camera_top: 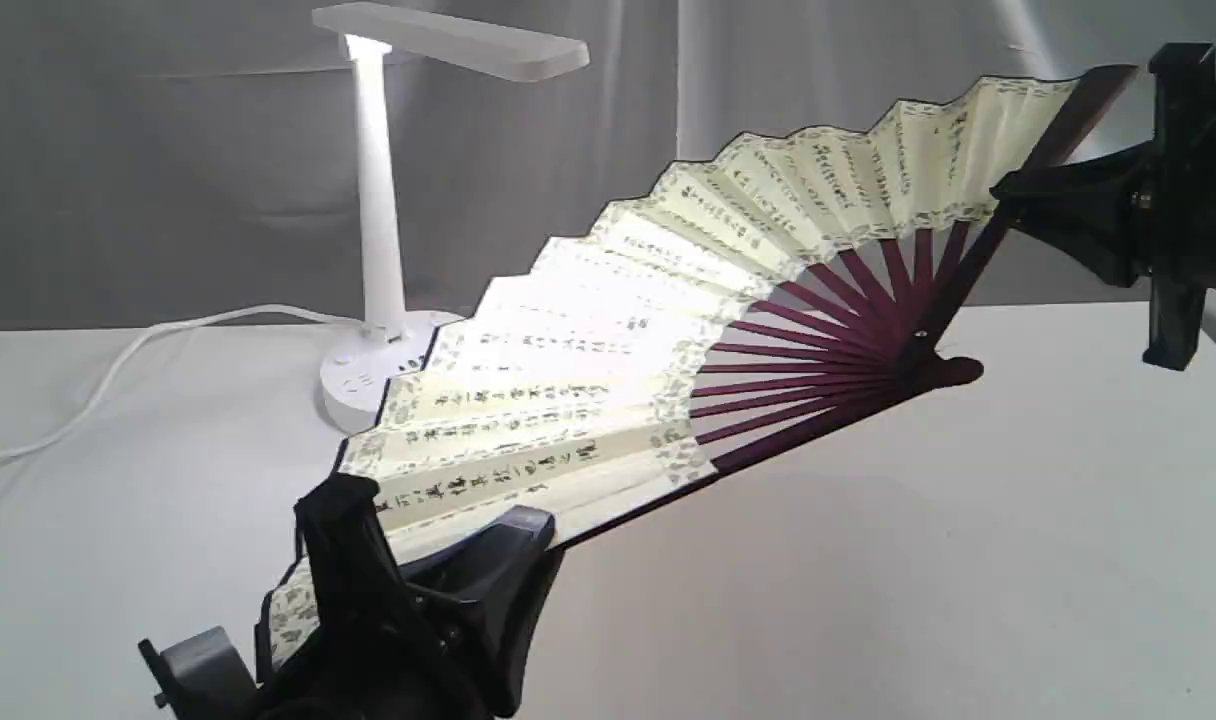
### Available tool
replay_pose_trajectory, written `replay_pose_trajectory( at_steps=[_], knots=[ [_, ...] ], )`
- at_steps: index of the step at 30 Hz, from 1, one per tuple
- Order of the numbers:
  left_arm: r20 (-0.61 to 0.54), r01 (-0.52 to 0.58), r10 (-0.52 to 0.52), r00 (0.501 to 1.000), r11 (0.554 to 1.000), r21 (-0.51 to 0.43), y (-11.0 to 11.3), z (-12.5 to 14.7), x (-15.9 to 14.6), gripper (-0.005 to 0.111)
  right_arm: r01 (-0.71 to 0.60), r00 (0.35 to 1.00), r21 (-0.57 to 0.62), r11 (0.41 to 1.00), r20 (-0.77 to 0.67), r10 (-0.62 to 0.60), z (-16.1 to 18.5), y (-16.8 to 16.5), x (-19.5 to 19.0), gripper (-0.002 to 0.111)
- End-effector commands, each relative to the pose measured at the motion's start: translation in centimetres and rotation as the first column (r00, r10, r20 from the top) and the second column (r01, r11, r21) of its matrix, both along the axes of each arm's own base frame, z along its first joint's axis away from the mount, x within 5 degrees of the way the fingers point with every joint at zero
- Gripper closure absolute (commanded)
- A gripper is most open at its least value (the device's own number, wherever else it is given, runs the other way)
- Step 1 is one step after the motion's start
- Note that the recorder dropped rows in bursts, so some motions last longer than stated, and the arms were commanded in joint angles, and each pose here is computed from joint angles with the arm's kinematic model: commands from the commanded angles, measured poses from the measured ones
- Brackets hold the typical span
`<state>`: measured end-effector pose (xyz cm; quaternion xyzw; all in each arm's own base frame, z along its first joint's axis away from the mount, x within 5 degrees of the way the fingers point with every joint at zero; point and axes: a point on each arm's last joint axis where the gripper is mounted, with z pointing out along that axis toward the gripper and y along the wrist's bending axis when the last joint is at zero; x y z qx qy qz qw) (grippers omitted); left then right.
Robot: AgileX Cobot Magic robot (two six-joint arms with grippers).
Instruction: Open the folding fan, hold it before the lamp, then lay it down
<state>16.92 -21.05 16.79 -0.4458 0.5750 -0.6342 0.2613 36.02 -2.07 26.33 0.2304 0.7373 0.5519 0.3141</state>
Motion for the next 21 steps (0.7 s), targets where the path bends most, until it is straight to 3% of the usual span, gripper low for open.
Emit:
replay_pose_trajectory(
  at_steps=[1, 10, 21],
  knots=[
    [0.017, -0.036, 0.036, 0.999, 0.999, 0.000, 0.5, 0.1, 0.0, 0.107, 0.062, 0.998, -0.007, 0.998, 0.029, -0.061, 0.5, -0.6, 0.2, 0.108],
    [0.006, -0.066, 0.066, 0.998, 0.998, -0.013, 0.7, 0.1, 0.1, 0.107, 0.074, 0.996, -0.005, 0.997, 0.041, -0.074, 1.5, -0.6, -0.1, 0.108],
    [0.072, -0.156, 0.158, 0.985, 0.987, -0.026, 2.2, 2.6, 0.4, 0.107, 0.062, 0.994, -0.009, 0.998, 0.089, -0.061, 3.1, -0.3, -0.8, 0.108]
  ],
)
